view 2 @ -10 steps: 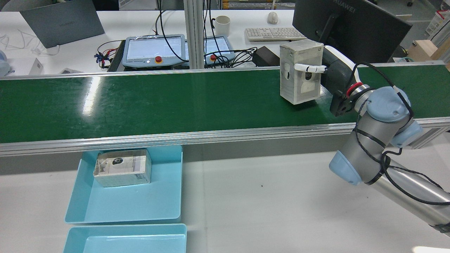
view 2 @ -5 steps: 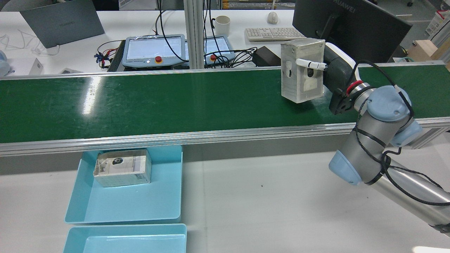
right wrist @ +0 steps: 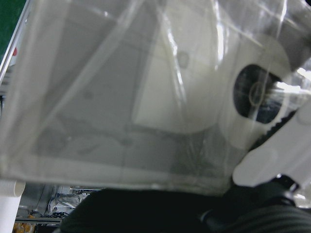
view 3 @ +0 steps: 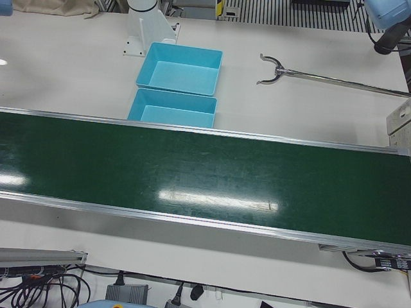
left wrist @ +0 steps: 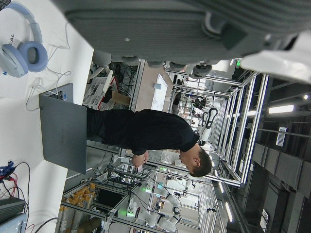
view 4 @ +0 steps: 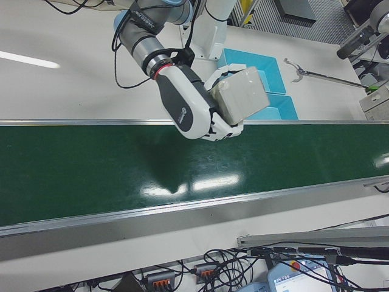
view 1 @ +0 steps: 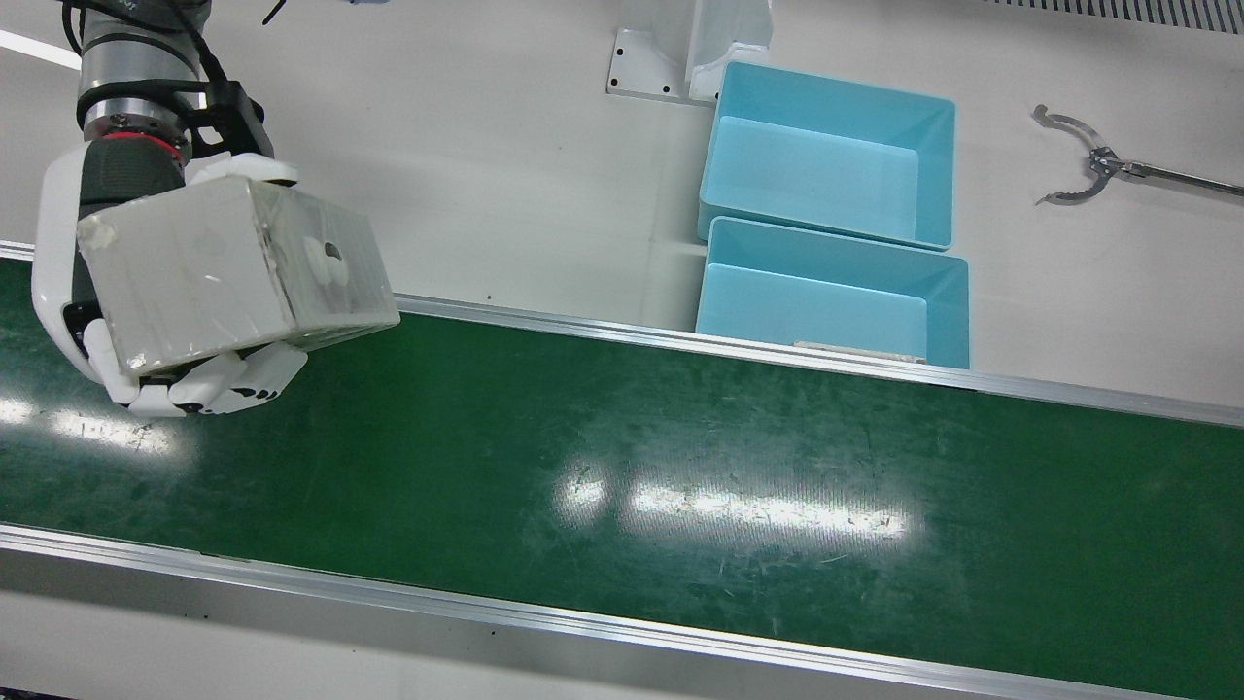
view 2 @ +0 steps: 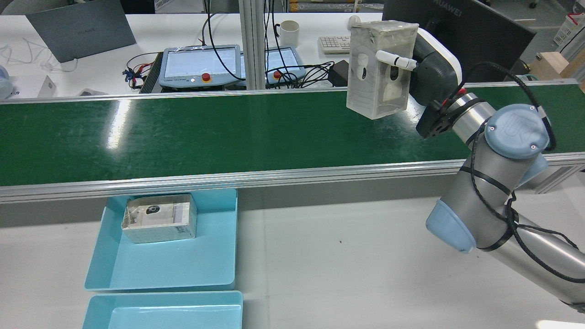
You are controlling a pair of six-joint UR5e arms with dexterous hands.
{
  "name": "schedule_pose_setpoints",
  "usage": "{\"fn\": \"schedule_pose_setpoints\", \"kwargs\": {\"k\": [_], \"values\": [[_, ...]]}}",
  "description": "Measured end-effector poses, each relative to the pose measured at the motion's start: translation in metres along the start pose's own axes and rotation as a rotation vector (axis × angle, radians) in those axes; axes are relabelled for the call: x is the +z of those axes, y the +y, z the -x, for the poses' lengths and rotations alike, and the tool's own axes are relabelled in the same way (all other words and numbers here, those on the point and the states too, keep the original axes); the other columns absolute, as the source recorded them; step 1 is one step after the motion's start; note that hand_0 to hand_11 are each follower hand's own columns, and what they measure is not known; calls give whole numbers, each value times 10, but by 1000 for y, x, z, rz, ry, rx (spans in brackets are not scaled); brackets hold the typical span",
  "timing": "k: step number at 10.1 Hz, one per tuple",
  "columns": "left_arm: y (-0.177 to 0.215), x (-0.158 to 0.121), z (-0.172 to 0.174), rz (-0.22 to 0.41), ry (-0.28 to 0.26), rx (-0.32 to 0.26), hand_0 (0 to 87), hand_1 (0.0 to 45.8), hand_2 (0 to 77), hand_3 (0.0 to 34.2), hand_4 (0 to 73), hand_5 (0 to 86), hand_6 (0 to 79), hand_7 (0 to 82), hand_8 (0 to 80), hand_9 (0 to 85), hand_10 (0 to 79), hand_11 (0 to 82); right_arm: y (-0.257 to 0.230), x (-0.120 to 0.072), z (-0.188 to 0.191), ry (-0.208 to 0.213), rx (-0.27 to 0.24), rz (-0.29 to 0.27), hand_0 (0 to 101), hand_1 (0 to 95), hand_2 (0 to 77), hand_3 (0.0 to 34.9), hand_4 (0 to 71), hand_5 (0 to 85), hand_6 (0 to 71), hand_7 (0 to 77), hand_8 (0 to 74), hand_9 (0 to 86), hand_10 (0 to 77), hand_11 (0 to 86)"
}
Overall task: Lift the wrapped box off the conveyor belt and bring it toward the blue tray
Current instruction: 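Lift the wrapped box off the belt with the right hand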
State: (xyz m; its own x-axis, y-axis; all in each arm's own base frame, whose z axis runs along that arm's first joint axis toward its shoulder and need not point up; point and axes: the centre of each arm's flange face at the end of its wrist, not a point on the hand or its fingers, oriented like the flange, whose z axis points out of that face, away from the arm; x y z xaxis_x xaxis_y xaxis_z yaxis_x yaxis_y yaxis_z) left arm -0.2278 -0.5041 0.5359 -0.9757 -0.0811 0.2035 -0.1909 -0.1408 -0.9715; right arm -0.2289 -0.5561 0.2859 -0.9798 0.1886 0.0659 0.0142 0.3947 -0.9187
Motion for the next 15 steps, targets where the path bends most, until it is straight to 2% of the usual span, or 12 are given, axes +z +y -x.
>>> {"fn": "schedule_pose_setpoints", "kwargs": {"k": [1, 3, 5, 6, 8, 9, 11, 13, 15], "values": [[0, 0, 0, 0, 0, 0, 0, 0, 11, 0, 0, 11, 0, 0, 0, 0, 0, 0, 25, -5, -21, -6, 39, 33, 437, 5, 284, 0, 131, 605, 436, 398, 573, 447, 529, 485], [0, 0, 0, 0, 0, 0, 0, 0, 5, 0, 0, 11, 0, 0, 0, 0, 0, 0, 80, -15, -75, 6, 94, 98, 440, 5, 284, 0, 131, 605, 436, 398, 573, 447, 529, 485], [0, 0, 0, 0, 0, 0, 0, 0, 11, 0, 0, 11, 0, 0, 0, 0, 0, 0, 129, -31, -131, 42, 98, 144, 443, 5, 284, 0, 131, 605, 436, 398, 573, 447, 518, 502], [0, 0, 0, 0, 0, 0, 0, 0, 11, 0, 0, 11, 0, 0, 0, 0, 0, 0, 145, -45, -160, 57, 100, 144, 443, 5, 284, 1, 131, 605, 442, 387, 573, 447, 513, 507], [0, 0, 0, 0, 0, 0, 0, 0, 11, 0, 0, 11, 0, 5, 0, 0, 0, 0, 174, -71, -214, 71, 74, 130, 443, 11, 284, 1, 136, 595, 447, 387, 573, 447, 513, 513], [0, 0, 0, 0, 0, 0, 0, 0, 5, 0, 0, 11, 0, 0, 0, 0, 0, 0, 185, -76, -231, 59, 50, 135, 457, 11, 284, 0, 136, 600, 447, 387, 573, 447, 513, 513], [0, 0, 0, 0, 0, 0, 0, 0, 5, 0, 0, 11, 0, 5, 0, 0, 5, 0, 194, -79, -247, 37, 6, 147, 460, 11, 284, 0, 136, 600, 447, 387, 573, 447, 507, 518], [0, 0, 0, 0, 0, 0, 0, 0, 11, 0, 0, 11, 0, 0, 0, 0, 0, 0, 188, -79, -259, 37, -32, 141, 444, 11, 284, 0, 136, 600, 447, 387, 573, 447, 496, 524], [0, 0, 0, 0, 0, 0, 0, 0, 5, 0, 0, 11, 0, 0, 0, 0, 0, 0, 177, -73, -277, 23, -43, 121, 458, 11, 284, 0, 136, 600, 447, 387, 573, 447, 496, 529]]}}
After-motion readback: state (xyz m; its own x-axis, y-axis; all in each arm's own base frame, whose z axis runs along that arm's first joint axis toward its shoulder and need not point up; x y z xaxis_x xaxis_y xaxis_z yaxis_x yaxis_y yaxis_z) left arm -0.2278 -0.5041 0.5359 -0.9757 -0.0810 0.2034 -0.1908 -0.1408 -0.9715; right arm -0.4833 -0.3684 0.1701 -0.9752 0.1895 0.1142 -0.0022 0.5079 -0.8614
